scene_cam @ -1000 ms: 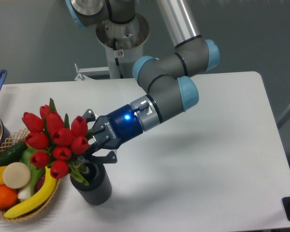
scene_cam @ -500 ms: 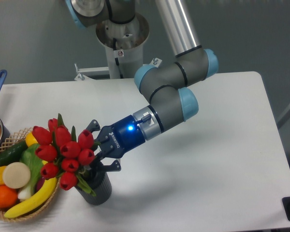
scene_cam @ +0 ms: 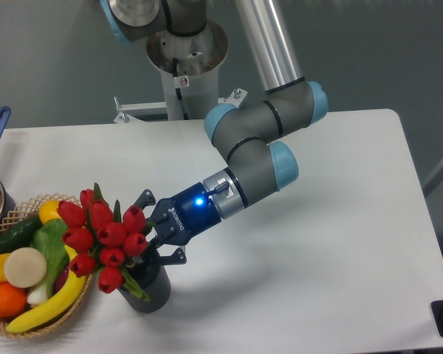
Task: Insert the flowers into the vase
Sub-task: 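Lower the tulip stems into the black vase opening, then open the gripper to release the tulips in the vase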
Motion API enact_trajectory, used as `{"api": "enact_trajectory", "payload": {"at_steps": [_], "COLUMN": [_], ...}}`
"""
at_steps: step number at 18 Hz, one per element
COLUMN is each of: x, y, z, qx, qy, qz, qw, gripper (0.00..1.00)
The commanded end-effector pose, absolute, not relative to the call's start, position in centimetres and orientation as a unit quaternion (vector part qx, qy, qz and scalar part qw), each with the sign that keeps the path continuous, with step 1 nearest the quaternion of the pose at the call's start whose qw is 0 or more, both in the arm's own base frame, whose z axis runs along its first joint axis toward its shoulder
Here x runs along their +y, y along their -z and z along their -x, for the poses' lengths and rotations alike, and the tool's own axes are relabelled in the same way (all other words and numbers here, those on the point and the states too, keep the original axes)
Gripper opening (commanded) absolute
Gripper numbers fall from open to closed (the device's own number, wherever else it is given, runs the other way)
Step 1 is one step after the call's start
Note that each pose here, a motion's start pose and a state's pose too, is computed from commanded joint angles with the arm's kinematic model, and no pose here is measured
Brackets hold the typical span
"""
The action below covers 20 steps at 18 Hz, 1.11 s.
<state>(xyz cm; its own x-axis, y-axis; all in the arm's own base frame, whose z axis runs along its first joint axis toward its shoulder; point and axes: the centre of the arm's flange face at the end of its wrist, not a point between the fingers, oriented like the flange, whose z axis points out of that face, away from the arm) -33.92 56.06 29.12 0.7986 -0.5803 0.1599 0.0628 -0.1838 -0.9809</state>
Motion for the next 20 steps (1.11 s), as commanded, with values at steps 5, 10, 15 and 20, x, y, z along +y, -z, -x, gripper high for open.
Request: {"api": "enact_trajectory", "payload": {"at_steps": [5, 10, 15, 20], "x": [56.3, 56.3, 56.3, 56.0], "y": [-28.2, -27.2, -27.0, -26.9], "z": [34.0, 34.3, 34.3, 34.4], "qx": [0.176, 0.173, 0.173, 0.178], "qy": [0.267, 0.263, 0.261, 0.255], "qz": [0.725, 0.737, 0.739, 0.738], "qw": [0.611, 0.598, 0.597, 0.599], "gripper": [0.39, 0.43, 0.55, 0.82]}}
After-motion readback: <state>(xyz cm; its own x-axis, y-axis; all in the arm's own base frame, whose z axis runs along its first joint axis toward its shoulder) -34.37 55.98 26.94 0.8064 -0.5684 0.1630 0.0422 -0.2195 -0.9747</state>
